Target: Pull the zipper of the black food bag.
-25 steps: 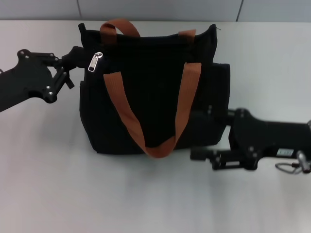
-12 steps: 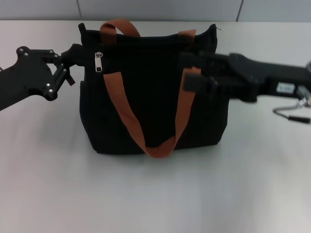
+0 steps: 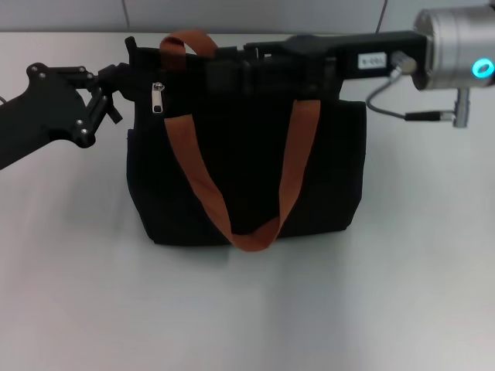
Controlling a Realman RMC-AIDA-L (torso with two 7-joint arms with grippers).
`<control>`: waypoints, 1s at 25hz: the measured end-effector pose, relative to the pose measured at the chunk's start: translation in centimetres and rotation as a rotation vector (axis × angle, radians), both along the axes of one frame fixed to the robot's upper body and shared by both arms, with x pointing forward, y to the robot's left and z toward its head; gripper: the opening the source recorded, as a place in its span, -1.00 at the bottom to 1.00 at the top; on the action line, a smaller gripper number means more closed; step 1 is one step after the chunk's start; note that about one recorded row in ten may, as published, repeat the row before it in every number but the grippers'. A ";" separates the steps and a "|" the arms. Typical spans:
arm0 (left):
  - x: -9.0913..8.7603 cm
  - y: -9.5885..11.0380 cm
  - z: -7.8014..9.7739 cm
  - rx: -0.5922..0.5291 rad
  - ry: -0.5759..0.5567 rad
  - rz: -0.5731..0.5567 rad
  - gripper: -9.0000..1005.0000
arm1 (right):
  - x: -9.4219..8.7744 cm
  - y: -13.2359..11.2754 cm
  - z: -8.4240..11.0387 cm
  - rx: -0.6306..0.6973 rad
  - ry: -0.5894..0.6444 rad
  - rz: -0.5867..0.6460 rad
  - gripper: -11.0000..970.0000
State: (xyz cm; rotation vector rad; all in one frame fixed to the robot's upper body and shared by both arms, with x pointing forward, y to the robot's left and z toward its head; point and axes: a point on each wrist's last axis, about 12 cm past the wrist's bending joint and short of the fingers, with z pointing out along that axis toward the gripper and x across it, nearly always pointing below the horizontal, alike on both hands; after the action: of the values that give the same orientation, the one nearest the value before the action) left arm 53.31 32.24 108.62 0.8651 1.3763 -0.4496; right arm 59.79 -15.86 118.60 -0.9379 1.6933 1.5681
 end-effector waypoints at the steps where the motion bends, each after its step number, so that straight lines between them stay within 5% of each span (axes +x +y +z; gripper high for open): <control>1: 0.0 0.0 0.0 -0.004 -0.003 0.003 -0.94 | 0.7 0.5 0.4 -0.028 0.031 -0.021 0.71; 12: 0.1 0.0 0.1 -0.012 -0.008 0.013 -0.94 | 2.7 3.3 1.6 -0.219 0.164 -0.044 0.67; 25: 0.1 -0.1 0.1 -0.024 -0.011 0.019 -0.94 | 3.2 5.2 1.9 -0.298 0.253 -0.066 0.58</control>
State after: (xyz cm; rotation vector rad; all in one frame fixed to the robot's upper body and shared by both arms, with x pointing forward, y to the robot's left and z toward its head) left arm 53.40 32.10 108.72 0.8333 1.3654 -0.4456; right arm 62.98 -10.71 120.52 -0.8421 2.1577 1.4649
